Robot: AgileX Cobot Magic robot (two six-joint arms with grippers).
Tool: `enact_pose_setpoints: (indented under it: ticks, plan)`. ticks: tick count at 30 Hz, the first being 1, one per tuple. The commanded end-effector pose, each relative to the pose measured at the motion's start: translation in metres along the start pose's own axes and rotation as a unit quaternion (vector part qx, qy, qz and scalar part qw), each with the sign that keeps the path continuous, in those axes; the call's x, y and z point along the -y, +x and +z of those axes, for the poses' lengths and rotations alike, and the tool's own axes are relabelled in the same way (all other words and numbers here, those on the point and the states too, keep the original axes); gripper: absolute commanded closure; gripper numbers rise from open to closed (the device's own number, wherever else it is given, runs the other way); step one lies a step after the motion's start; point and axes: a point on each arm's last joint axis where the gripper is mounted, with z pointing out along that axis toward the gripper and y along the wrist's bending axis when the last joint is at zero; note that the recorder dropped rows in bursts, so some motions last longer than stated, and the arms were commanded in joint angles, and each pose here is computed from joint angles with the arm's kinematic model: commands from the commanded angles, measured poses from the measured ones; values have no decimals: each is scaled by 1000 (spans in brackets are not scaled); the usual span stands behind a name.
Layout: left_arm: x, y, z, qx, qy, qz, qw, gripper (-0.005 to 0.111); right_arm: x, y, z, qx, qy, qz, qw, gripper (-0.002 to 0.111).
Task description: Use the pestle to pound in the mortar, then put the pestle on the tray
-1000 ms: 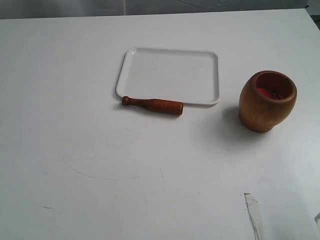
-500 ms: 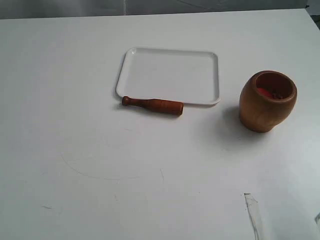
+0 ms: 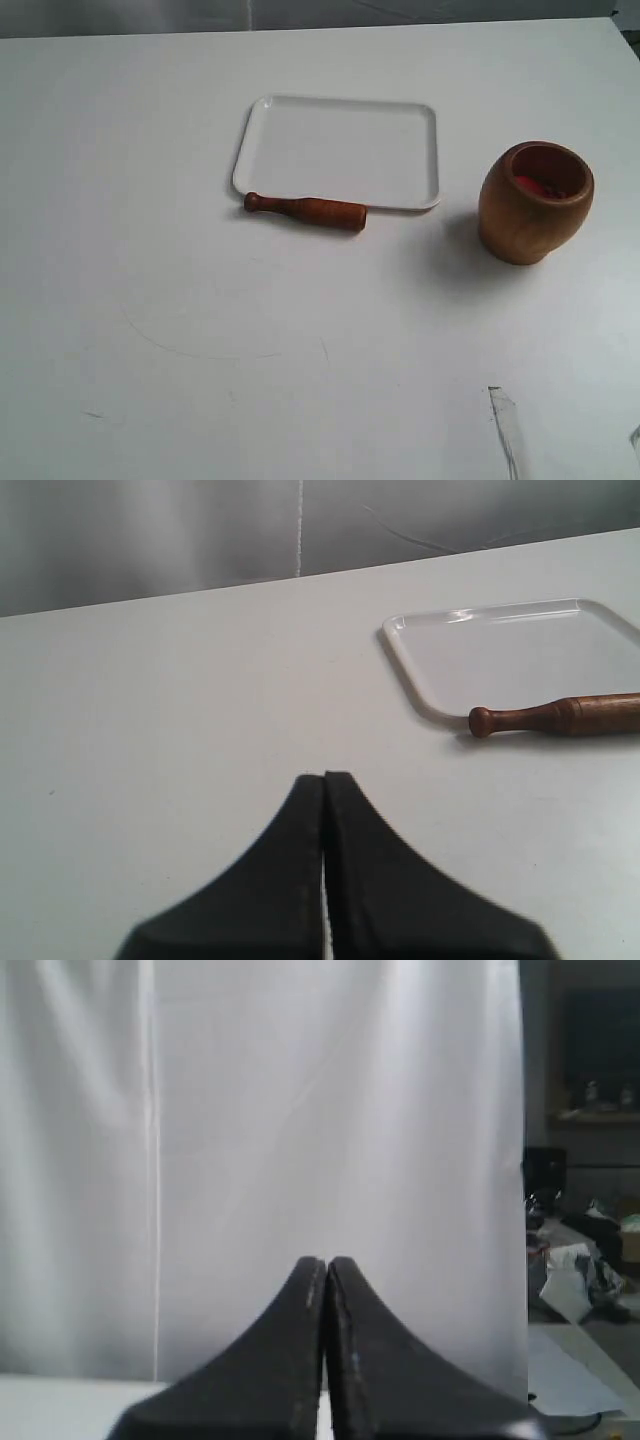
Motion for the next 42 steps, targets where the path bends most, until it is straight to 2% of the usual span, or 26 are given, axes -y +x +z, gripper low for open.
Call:
enact_pose_setpoints:
  ticks: [1, 8, 14, 22, 30, 36, 42]
  plan:
    - [1, 0, 0, 4, 4, -6, 1000, 107, -16, -25, 25, -99, -116, -62, 986, 108]
    - [1, 0, 0, 4, 4, -6, 1000, 107, -34, -37, 83, -195, -295, -11, 935, 108]
    - [1, 0, 0, 4, 4, -6, 1000, 107, -33, -13, 127, -269, -339, 14, 901, 108]
    - [1, 0, 0, 4, 4, -6, 1000, 107, -67, 28, 175, -305, -368, -82, 874, 108]
    - [1, 0, 0, 4, 4, -6, 1000, 107, -133, 97, 223, -348, -402, -205, 822, 108]
    - [1, 0, 0, 4, 4, -6, 1000, 107, -175, 150, 259, -407, -420, -245, 773, 108]
    - [1, 0, 0, 4, 4, -6, 1000, 107, -220, 183, 274, -448, -459, -327, 694, 108]
